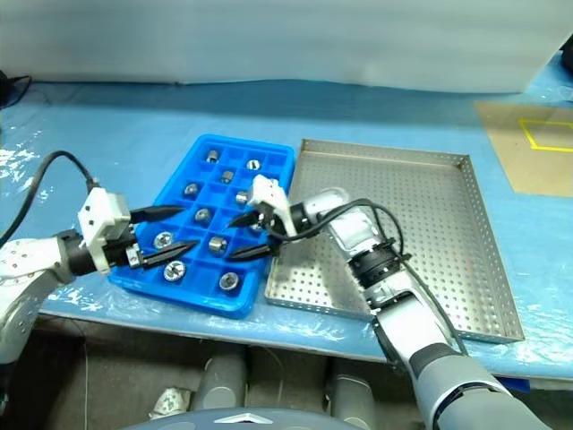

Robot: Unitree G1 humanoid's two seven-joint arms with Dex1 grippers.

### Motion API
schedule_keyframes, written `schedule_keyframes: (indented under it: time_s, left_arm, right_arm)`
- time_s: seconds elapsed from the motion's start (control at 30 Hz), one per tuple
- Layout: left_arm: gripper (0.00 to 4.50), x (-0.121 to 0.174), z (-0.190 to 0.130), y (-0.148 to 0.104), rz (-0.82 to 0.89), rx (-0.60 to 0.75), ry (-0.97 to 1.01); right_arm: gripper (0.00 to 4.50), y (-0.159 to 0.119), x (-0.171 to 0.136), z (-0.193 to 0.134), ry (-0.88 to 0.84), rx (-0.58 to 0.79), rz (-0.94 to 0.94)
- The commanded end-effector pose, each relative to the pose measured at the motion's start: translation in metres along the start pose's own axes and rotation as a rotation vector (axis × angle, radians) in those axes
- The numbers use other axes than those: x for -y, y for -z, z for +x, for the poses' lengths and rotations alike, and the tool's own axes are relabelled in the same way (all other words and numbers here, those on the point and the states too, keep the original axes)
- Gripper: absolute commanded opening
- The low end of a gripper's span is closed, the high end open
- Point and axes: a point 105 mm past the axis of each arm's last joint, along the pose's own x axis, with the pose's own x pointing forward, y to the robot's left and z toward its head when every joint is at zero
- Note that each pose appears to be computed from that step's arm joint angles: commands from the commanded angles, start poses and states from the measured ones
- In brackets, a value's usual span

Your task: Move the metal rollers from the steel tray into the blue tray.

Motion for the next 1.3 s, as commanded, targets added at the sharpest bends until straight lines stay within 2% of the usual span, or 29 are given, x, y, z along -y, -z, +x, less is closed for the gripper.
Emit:
schedule_keyframes:
  time_s: [0.03,0.27,0.43,0.83,1.13,1.3]
  left_arm:
    - [3.73,-0.004,0.017,-0.007,0.045,0.042,0.058]
    - [3.73,-0.008,0.061,-0.013,0.063,0.119,0.183]
    - [3.73,-0.009,0.084,-0.015,0.074,0.152,0.264]
    - [3.73,-0.013,0.105,-0.02,0.093,0.195,0.328]
    - [3.73,-0.029,0.083,-0.02,0.097,0.183,0.209]
    - [3.73,-0.021,0.068,-0.013,0.079,0.174,0.135]
  right_arm:
    - [3.96,-0.022,0.014,-0.029,0.127,0.059,-0.045]
    - [3.96,-0.011,0.037,-0.104,0.52,0.084,0.011]
    - [3.96,0.01,0.02,-0.125,0.648,0.06,0.052]
    - [3.96,0.013,0.006,-0.144,0.765,0.047,0.075]
    - [3.96,-0.003,0.02,-0.133,0.707,0.106,0.052]
    - [3.96,-0.008,0.029,-0.128,0.651,0.103,0.046]
